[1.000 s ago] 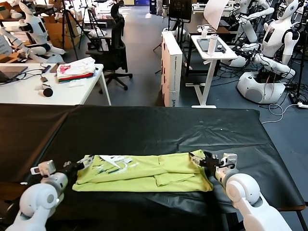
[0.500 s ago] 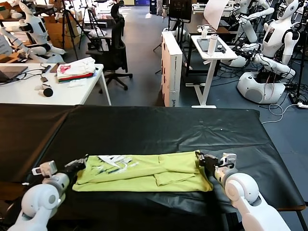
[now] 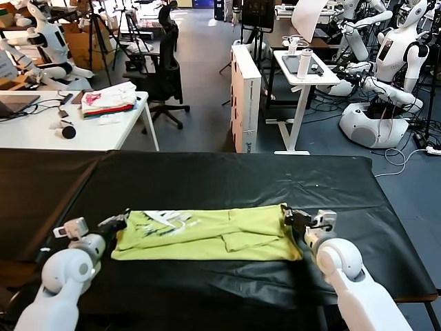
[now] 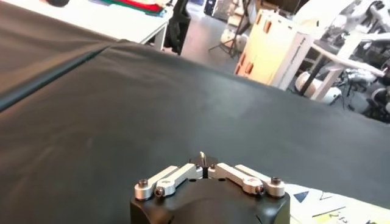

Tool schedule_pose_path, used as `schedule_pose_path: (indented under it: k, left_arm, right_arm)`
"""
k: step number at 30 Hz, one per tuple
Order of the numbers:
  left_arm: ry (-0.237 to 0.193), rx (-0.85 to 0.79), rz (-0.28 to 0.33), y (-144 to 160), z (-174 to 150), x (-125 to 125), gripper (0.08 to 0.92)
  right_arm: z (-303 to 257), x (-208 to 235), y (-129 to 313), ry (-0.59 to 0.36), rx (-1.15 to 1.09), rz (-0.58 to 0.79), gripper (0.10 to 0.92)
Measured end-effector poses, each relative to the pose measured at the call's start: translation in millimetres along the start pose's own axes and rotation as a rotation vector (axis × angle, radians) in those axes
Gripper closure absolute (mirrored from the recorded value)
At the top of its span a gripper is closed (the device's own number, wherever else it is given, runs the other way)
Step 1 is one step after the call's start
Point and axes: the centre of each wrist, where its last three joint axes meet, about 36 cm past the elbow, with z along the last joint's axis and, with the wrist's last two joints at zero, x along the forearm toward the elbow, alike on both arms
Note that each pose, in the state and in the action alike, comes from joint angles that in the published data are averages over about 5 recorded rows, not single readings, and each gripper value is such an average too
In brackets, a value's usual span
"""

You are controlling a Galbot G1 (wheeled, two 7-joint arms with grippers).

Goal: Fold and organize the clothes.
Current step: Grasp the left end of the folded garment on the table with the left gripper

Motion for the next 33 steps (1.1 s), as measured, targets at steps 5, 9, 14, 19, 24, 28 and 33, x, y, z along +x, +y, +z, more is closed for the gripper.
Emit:
schedule_pose_path:
  k: [5, 9, 14, 19, 24, 28, 33]
  left_arm:
    - [-0.012, 0.003, 0.003, -3, -8, -18, 0.851]
    - [-0.030, -0.001, 0.000, 0, -13, -25, 0.846]
    - [-0.076, -0.029, 0.003, 4, -15, -23, 0.628]
    - [-0.091, -0.053, 0.002, 12, -15, -19, 0.325]
    - [-0.037, 0.007, 0.050, 22, -22, -1, 0.111]
    - [0.003, 0.073, 0.142, 29, -27, 24, 0.094]
    - [0.073, 0.113, 0.203, 38, -25, 42, 0.093]
  right_arm:
    - [-8, -13, -6, -0.010, -0.005, -0.021, 0.867]
    - [-10, -14, -12, -0.038, -0.007, -0.073, 0.716]
    - [-12, -6, -18, -0.091, 0.008, -0.119, 0.394]
    - [-13, 12, -26, -0.153, 0.044, -0.151, 0.158]
    - [-11, 45, -34, -0.267, 0.160, -0.190, 0.116]
    - [-2, 73, -42, -0.374, 0.286, -0.234, 0.115]
    - [16, 107, -44, -0.460, 0.334, -0.273, 0.115]
